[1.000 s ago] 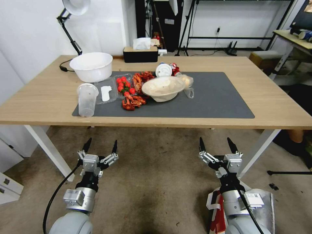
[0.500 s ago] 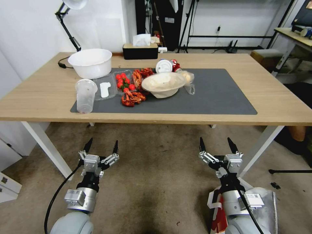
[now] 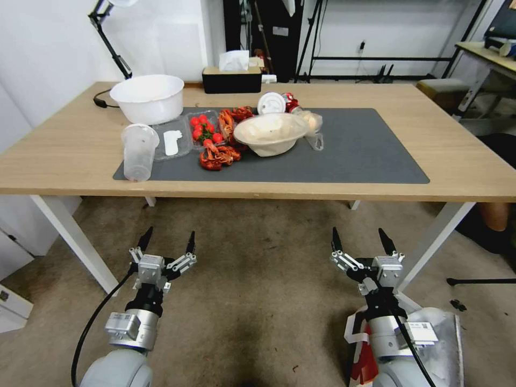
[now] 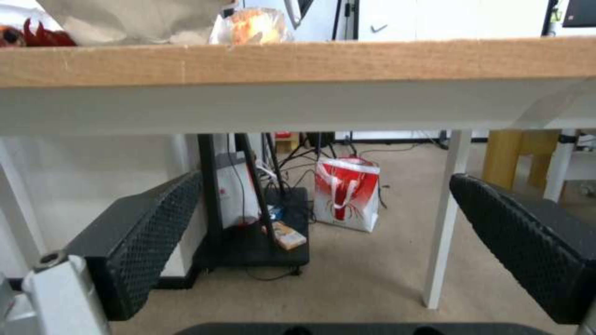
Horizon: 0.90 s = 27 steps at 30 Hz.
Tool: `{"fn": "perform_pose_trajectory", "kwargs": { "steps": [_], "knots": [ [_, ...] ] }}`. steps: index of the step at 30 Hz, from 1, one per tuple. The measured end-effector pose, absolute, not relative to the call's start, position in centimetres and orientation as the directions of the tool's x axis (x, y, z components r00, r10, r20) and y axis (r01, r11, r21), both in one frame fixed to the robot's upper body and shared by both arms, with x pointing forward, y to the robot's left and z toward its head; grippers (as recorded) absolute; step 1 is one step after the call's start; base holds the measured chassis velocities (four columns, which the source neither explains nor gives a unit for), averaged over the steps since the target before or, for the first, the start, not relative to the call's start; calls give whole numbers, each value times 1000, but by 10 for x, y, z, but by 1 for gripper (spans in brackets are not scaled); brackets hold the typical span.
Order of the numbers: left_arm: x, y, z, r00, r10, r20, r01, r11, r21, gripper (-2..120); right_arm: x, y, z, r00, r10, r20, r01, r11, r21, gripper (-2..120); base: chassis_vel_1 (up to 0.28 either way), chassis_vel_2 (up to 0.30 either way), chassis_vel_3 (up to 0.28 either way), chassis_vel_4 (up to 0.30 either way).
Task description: Pick up the food delivery bag from the floor and place it on the table.
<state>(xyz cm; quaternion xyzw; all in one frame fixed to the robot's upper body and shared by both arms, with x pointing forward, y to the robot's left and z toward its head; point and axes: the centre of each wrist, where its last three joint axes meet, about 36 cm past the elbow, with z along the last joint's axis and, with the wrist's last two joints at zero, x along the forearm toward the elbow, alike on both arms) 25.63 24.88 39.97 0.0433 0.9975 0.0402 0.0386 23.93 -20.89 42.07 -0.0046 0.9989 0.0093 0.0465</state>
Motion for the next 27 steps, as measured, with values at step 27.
{"fn": "perform_pose_trajectory", "kwargs": {
  "steps": [27],
  "knots": [
    [255,247,402,-992,100,-74,93,992,85,99,241,-214,423,-993,-11,-117,-14,1000,21,100,0,0,0,0]
  ]
}}
